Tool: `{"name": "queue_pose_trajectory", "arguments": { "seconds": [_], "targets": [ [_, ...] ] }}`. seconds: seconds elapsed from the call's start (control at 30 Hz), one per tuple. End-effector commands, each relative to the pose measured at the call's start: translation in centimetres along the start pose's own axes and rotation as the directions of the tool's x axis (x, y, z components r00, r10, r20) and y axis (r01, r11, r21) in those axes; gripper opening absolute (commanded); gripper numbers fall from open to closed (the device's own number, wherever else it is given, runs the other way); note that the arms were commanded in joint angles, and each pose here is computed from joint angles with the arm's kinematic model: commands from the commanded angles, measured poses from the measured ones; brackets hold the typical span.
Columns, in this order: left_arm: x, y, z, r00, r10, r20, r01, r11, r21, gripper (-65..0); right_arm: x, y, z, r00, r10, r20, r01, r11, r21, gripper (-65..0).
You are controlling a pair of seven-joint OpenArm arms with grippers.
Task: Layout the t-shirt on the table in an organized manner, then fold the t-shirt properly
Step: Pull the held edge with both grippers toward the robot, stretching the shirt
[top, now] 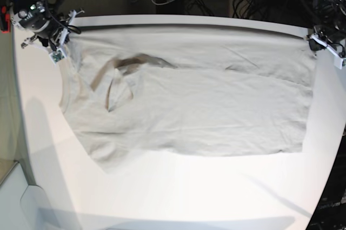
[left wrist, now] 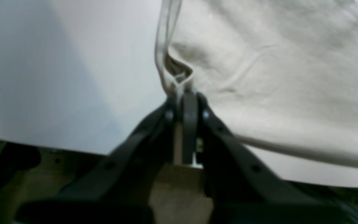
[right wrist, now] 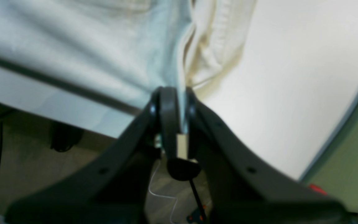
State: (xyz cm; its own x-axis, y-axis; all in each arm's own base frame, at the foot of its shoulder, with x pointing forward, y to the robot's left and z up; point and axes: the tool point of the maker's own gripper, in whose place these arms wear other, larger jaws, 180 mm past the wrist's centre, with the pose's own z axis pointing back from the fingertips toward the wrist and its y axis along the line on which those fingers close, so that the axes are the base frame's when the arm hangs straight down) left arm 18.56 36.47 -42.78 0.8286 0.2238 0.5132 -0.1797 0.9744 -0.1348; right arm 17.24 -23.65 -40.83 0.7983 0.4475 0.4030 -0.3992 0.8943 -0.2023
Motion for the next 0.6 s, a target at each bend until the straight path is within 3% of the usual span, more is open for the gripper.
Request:
{"name": "queue_pose_trajectory", "arguments": {
  "seconds": [0.0,0.2,0.43,0.57],
  "targets": [
    [0.6,0.7,0.5,1.0,-0.022,0.005,0.022,1.0,0.021,-64.9,0.4,-0.5,0.4,1.0,0.018,0.017,-0.018,1.0,-0.012,-61.9],
    [0.9,0.7,0.5,1.0,-0.024,0.01,0.024,0.999,0.021,-64.9,0.3,-0.5,0.4,1.0,0.017,0.013,-0.016,1.0,-0.01,-56.9],
    [0.7,0.8,0.6,1.0,-0.022,0.01,0.021,1.0,0.021,-64.9,0.3,-0.1,1.3,0.999,0.034,0.026,-0.034,0.999,-0.015,-43.2],
    [0.7,0.8,0.7,1.0,-0.02,0.01,0.02,1.0,0.02,-64.9,0.8,-0.2,1.6,0.998,0.044,0.039,-0.043,0.999,-0.025,-42.7]
  ]
}}
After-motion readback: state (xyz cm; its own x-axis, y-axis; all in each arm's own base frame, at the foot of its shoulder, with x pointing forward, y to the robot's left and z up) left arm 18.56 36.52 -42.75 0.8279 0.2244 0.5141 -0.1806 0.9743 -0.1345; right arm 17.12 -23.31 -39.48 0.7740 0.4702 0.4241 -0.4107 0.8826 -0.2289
